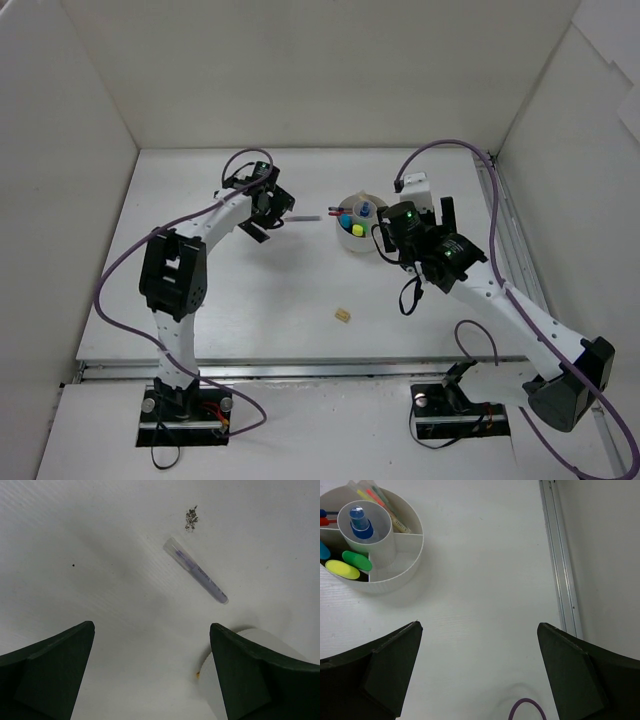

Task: Sort the stationery into containers
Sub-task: Pick up the pen from the center of the board.

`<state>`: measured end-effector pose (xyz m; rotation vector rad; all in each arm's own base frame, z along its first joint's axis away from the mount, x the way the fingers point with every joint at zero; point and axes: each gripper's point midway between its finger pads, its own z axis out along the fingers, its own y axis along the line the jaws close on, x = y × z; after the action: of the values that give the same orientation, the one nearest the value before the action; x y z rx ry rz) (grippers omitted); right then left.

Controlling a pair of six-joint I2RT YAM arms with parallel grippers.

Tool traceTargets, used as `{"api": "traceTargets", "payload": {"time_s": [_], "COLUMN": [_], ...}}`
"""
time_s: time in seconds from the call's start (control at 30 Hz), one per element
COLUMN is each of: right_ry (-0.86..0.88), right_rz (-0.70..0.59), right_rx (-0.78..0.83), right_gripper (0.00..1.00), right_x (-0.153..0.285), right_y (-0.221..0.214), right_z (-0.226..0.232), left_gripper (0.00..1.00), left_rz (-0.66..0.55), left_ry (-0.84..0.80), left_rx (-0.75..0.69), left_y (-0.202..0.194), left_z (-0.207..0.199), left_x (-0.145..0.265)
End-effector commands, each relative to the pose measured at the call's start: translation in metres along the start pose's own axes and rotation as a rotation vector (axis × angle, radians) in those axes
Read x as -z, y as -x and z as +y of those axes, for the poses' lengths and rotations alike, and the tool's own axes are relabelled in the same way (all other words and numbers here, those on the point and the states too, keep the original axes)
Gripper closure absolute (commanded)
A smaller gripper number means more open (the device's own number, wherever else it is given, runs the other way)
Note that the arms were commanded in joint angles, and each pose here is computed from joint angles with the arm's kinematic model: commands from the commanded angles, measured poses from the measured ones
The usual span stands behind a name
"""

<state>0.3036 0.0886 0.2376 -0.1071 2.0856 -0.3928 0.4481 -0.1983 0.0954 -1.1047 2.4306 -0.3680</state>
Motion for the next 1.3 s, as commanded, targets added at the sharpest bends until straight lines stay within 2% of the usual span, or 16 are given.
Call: {"api": "traceTargets", "payload": {"time_s": [0.0, 0.1, 0.37, 0.53, 0.73, 0.77, 0.8, 1.03, 1.27], "right_ry": [-0.058, -0.071, -0.118, -0.138, -0.16, -0.16, -0.166, -0.177, -0.184], "right_rz": [-0.067, -0.068, -0.073, -0.077, -0.077, -0.075, -0.077, -0.083, -0.086], "right_rx": [-0.087, -0.092, -0.104, -0.126, -0.152, -0.15, -0.153, -0.165, -0.177], "right_gripper": [0.02, 0.02, 0.02, 0.02, 0.02, 0.02, 0.02, 0.02, 0.02], "right_x": [0.005, 0.005, 0.005, 0.005, 0.003, 0.003, 0.003, 0.006, 0.006], "right_y": [0.016, 0.016, 0.013, 0.011, 0.01, 0.009, 0.01, 0.007, 0.006], "right_z": [-0.013, -0.015, -0.027, -0.033, -0.038, -0.038, -0.039, -0.045, -0.049], "left_gripper": [0.06, 0.09, 0.14, 0.23, 0.43, 0.5, 0.69, 0.69, 0.65], "left_rz": [-0.038, -0.054, -0.064, -0.042, -0.035, -0.031, -0.025, -0.014, 0.011], "left_ry": [-0.059, -0.037, -0.047, -0.01, 0.015, 0.013, 0.02, 0.055, 0.081], "left_rx": [0.239, 0.31, 0.355, 0.361, 0.365, 0.368, 0.367, 0.37, 0.392], "left_y": [0.018, 0.018, 0.018, 0.006, -0.003, -0.004, -0.006, -0.011, -0.014], "left_z": [-0.029, -0.036, -0.069, -0.067, -0.061, -0.063, -0.061, -0.058, -0.052], "left_x": [0.011, 0.004, -0.018, -0.04, -0.053, -0.053, -0.058, -0.072, -0.084]}}
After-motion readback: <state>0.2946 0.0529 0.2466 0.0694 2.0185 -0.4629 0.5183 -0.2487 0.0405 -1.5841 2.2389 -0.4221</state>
